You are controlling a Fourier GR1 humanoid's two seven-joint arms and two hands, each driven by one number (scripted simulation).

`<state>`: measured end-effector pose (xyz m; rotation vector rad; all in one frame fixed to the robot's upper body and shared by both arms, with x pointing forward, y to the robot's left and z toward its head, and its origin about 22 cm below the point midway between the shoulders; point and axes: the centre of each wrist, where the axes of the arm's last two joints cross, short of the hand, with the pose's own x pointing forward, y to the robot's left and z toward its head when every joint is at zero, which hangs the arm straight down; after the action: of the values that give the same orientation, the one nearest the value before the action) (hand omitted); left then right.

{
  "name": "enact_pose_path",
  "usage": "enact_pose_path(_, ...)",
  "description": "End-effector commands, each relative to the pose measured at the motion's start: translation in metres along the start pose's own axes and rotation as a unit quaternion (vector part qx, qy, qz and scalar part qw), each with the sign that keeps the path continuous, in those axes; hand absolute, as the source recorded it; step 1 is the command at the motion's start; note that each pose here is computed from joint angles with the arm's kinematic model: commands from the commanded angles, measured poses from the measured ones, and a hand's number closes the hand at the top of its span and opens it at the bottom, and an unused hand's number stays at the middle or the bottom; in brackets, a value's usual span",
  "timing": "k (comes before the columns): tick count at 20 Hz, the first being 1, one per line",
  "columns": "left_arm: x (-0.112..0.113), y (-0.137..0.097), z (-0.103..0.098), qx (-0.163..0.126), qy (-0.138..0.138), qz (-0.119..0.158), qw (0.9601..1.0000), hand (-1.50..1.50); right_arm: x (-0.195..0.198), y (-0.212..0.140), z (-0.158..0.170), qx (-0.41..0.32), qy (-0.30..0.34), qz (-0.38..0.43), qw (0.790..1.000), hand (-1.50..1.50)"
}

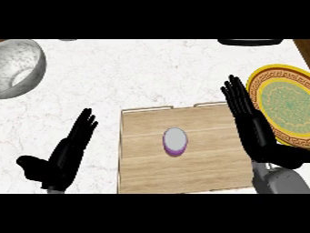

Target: Pick the can from the tray and place it in the plate

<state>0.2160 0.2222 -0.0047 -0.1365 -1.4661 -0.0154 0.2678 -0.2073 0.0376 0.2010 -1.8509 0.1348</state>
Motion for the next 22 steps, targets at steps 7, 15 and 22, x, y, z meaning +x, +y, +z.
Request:
enact_pose_path(7, -0.028, 0.020, -0.001, 0.039, 0.115, -0.042, 0.9917, 0.00, 0.113, -0.044, -0.095, 0.191, -0.099, 0.317, 0.923, 1.50)
enact_pose_path(15, -0.028, 0.021, -0.009, 0.036, 0.138, -0.039, 0.9890, 0.00, 0.021, -0.049, -0.131, 0.128, -0.105, 0.082, 0.983, -1.50)
enact_pose_path(22, -0.036, 0.029, -0.015, 0.048, 0.132, -0.033, 0.9896, 0.00, 0.069, -0.076, -0.150, 0.238, -0.055, 0.220, 0.944, -1.50)
